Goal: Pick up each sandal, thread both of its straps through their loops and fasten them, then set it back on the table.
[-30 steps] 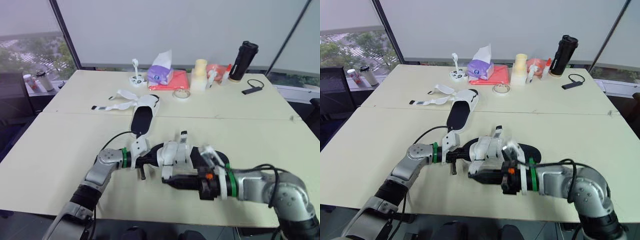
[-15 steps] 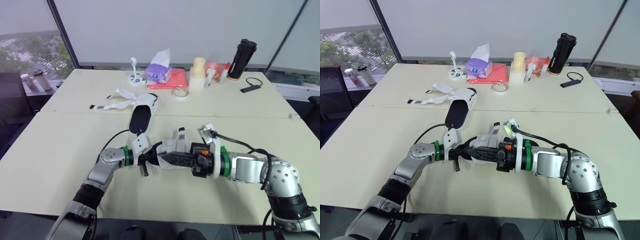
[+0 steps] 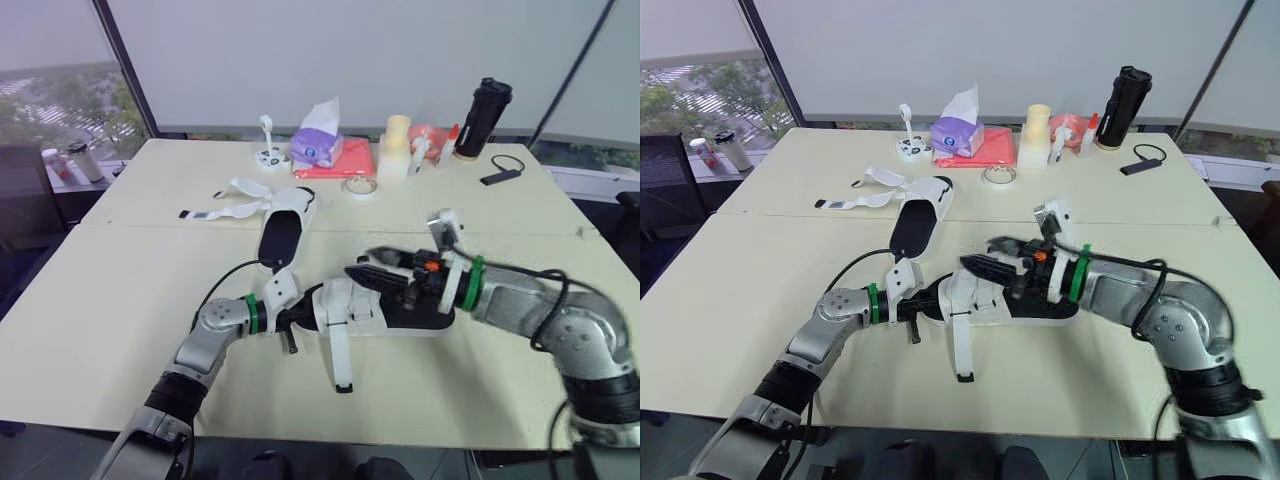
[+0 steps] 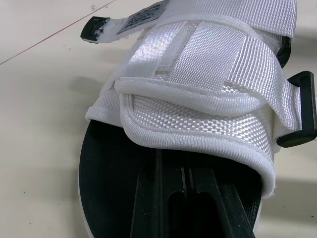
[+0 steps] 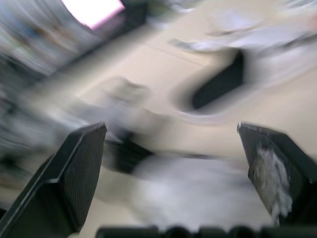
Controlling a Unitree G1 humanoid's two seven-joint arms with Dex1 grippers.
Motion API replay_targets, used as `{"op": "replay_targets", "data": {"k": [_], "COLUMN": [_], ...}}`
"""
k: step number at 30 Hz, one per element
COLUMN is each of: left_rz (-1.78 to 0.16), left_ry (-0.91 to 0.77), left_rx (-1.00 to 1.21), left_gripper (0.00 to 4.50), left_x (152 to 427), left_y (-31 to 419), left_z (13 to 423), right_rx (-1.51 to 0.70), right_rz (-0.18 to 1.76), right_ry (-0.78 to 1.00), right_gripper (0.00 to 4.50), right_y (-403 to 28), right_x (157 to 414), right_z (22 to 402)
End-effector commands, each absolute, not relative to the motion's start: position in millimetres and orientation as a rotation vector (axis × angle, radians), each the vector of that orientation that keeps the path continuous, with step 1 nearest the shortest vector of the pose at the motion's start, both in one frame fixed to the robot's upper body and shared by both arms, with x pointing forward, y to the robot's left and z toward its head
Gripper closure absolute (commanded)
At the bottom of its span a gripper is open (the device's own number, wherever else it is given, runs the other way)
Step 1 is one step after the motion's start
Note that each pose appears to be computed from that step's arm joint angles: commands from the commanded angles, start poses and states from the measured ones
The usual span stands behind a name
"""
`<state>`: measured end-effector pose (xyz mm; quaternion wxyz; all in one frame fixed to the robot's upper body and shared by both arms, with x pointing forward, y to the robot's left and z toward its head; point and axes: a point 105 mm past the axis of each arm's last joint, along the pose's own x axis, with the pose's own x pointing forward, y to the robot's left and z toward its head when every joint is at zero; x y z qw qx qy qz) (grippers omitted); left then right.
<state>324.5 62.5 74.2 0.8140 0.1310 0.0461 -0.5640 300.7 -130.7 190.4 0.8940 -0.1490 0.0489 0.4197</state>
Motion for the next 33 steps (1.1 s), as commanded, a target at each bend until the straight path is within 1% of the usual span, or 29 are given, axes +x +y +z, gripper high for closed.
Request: {"op": "replay_targets", "data": {"k": [1,3,6,9,13,24,29,33], "left_rz": [-1.19,-1.192,-1.199,-1.201,-1.197,-1.19,-1.197,-1.196], "left_ry": [0.298,0.3,0.304,0.304,0.306,0.32,0.328,0.331], "left_rx": [0.301,0.301,0.304,0.304,0.304,0.305,0.311,0.315], "left_gripper": [4.5,4.5,4.5,4.5,4.5,4.5,4.5,4.5], "left_x": [314.7,314.6,314.0,314.4,313.8,309.8,307.4,307.3], "left_y": [79.0,79.5,79.5,78.7,81.3,85.9,87.7,89.0], "left_z": [31.1,31.1,30.5,31.1,31.6,30.4,30.0,30.2], "right_rx": [-0.721,-0.905,-1.14,-1.281,-1.336,-1.395,-1.398,-1.408], "right_rz": [0.961,0.956,1.008,1.06,1.121,1.255,1.3,1.3], "right_ry": [-0.067,-0.222,-0.39,-0.537,-0.669,-0.848,-0.901,-0.877], "right_gripper": [0.04,0.04,0.04,0.04,0.04,0.04,0.04,0.04], "right_y": [-120.9,-119.6,-117.8,-118.5,-117.5,-101.1,-94.0,-91.5], "right_x": [282.9,275.1,260.0,250.6,243.0,234.3,226.7,231.7], "right_z": [169.0,162.9,145.4,128.0,114.3,86.0,74.5,66.7]}}
